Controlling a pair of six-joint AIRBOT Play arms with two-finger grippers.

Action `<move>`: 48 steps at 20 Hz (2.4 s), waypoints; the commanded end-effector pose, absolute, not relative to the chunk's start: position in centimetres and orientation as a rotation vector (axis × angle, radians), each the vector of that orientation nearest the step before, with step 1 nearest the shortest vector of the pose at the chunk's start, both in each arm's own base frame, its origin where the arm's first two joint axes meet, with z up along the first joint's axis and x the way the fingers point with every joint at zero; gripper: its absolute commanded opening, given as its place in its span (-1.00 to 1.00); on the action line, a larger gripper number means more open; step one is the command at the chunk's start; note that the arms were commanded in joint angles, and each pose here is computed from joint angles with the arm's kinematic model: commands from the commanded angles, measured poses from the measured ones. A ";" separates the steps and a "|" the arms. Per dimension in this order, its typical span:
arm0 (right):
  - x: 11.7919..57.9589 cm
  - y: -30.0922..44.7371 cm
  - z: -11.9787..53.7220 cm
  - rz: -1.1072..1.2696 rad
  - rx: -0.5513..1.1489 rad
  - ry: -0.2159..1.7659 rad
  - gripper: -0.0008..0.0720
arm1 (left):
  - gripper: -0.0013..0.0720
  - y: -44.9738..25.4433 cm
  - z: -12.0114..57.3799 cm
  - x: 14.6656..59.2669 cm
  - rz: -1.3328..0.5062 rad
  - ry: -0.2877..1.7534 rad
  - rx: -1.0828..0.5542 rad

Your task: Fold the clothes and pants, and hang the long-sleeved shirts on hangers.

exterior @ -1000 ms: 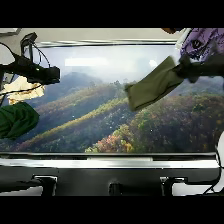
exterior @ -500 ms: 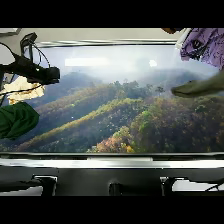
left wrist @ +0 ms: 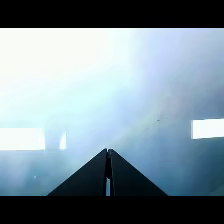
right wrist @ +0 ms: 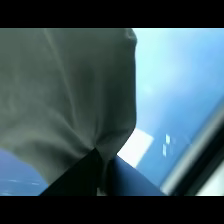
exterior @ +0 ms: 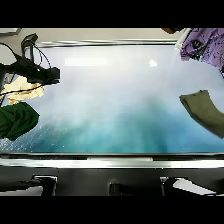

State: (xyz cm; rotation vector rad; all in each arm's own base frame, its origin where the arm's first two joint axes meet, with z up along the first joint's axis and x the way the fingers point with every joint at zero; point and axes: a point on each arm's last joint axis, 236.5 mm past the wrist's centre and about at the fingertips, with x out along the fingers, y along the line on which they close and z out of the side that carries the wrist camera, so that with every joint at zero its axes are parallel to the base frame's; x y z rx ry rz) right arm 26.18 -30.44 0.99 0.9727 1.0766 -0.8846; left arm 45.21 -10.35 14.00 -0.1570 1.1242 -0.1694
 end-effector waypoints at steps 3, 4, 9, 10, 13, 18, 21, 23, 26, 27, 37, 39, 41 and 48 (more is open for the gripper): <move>16.7 -27.1 -4.0 -1.072 0.989 1.236 -0.90 | -0.92 -10.3 13.9 45.1 -0.170 1.132 -0.157; 16.0 -26.7 -4.4 -1.084 0.981 1.254 -0.91 | -0.92 -10.4 13.9 45.1 -0.170 1.132 -0.157; 13.3 -24.6 -5.9 -1.144 1.013 1.350 -0.91 | -0.92 -10.4 13.9 45.1 -0.170 1.132 -0.158; 12.9 -24.6 -5.9 -1.153 1.007 1.362 -0.91 | -0.92 -10.4 13.9 45.1 -0.170 1.132 -0.157; 12.3 -24.5 -5.8 -1.167 0.998 1.387 -0.90 | -0.92 -10.4 13.9 45.1 -0.170 1.132 -0.157; 12.4 -24.6 -5.4 -1.179 1.004 1.381 0.15 | -0.92 -10.4 13.9 45.1 -0.170 1.132 -0.157; 20.8 -26.5 -0.6 -0.972 0.992 1.097 -0.01 | -0.92 -10.4 13.9 45.1 -0.169 1.132 -0.160; 29.1 -26.7 6.1 -0.765 0.904 0.838 -0.21 | -0.92 -10.3 13.9 45.1 -0.168 1.132 -0.160; 38.5 -19.4 13.8 -0.443 0.635 0.741 -0.55 | -0.92 -10.1 14.0 45.1 -0.169 1.129 -0.154; 40.4 -15.5 14.9 -0.326 0.538 0.760 -0.73 | -0.92 -10.1 14.1 45.1 -0.182 1.123 -0.134; 41.5 9.7 15.4 0.247 0.200 0.880 -0.90 | -0.92 -6.4 15.6 41.4 -0.158 1.094 -0.110; 41.4 9.8 15.4 0.249 0.197 0.884 -0.90 | -0.92 -5.0 15.8 40.8 -0.119 1.107 -0.106; 41.5 9.7 15.4 0.247 0.194 0.881 -0.90 | -0.92 -4.5 15.4 40.4 -0.111 1.133 -0.110; 41.5 9.7 15.4 0.246 0.193 0.880 -0.90 | -0.92 -4.5 15.3 40.4 -0.111 1.135 -0.109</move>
